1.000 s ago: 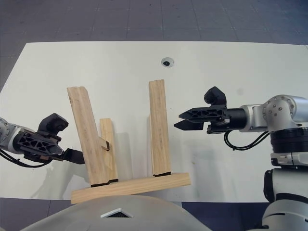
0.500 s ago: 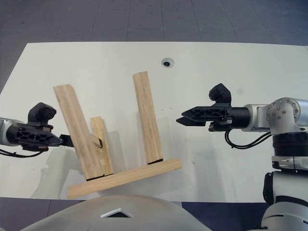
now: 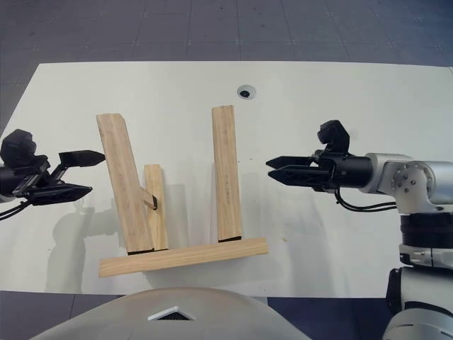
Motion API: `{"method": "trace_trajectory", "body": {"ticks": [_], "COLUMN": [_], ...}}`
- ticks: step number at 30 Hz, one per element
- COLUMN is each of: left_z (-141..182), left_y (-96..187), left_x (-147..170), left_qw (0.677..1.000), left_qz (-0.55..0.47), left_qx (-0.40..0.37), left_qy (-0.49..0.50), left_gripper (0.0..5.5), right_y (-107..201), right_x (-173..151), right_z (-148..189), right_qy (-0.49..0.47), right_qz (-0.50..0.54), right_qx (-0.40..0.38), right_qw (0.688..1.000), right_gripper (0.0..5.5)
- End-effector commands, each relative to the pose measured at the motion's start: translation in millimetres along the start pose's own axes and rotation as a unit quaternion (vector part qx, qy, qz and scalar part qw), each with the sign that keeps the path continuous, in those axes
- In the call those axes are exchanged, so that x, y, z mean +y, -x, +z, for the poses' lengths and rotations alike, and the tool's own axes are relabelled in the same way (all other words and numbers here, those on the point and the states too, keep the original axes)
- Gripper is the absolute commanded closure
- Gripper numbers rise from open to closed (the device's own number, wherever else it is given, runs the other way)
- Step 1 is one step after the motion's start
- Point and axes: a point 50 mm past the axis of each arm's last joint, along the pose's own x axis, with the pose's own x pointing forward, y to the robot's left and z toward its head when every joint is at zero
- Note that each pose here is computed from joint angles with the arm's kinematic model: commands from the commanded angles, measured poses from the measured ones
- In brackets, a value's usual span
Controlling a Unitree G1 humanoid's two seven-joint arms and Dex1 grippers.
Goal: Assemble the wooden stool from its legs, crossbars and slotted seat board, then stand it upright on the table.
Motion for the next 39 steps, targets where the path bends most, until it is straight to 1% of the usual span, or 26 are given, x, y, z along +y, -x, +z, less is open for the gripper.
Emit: {"method": "trace_trajectory", "body": {"ticks": [1, 2, 3, 6, 8, 10, 13, 16, 21, 24, 29, 35, 39], "left_z": [-20, -29, -35, -43, -49, -53, -60, -73, -87, -89, -91, -89, -88], "left_y": [23, 26, 28, 45, 58, 67, 67, 64, 42, 28, -4, -25, -32], "left_x": [-9, -11, -14, -42, -56, -70, -79, -83, -87, -83, -77, -76, -77], "left_qw": [0.986, 0.978, 0.972, 0.976, 0.97, 0.965, 0.967, 0.965, 0.96, 0.96, 0.961, 0.961, 0.962], "left_qz": [0.127, 0.153, 0.165, 0.141, 0.143, 0.137, 0.119, 0.098, 0.04, 0.027, -0.008, -0.026, -0.029], "left_qx": [0.046, 0.085, 0.103, 0.074, 0.081, 0.092, 0.12, 0.153, 0.177, 0.165, 0.127, 0.118, 0.116], "left_qy": [-0.093, -0.116, -0.13, -0.147, -0.181, -0.201, -0.192, -0.189, -0.213, -0.226, -0.245, -0.249, -0.244], "left_gripper": [0.0, 0.0, 0.0, 0.0, 0.0, 0.0, 0.0, 0.0, 0.0, 0.0, 0.0, 0.0, 0.0], "right_y": [17, 21, 25, 43, 58, 68, 75, 74, 65, 55, 31, 9, 0], "right_x": [9, 13, 15, 22, 29, 35, 41, 44, 49, 52, 57, 60, 57], "right_z": [-10, -14, -16, -33, -41, -47, -56, -64, -71, -68, -66, -66, -65], "right_qy": [0.143, 0.149, 0.157, 0.162, 0.165, 0.173, 0.191, 0.198, 0.209, 0.225, 0.251, 0.26, 0.265], "right_qz": [-0.053, -0.056, -0.061, -0.069, -0.073, -0.077, -0.073, -0.052, -0.016, -0.007, 0.031, 0.071, 0.078], "right_qx": [-0.011, -0.017, -0.02, 0.008, 0.014, 0.038, 0.074, 0.106, 0.149, 0.149, 0.156, 0.166, 0.166], "right_qw": [0.988, 0.987, 0.985, 0.984, 0.983, 0.981, 0.976, 0.973, 0.966, 0.963, 0.955, 0.948, 0.947], "right_gripper": [0.03, 0.03, 0.03, 0.03, 0.03, 0.03, 0.03, 0.03, 0.03, 0.03, 0.03, 0.03, 0.03]}}
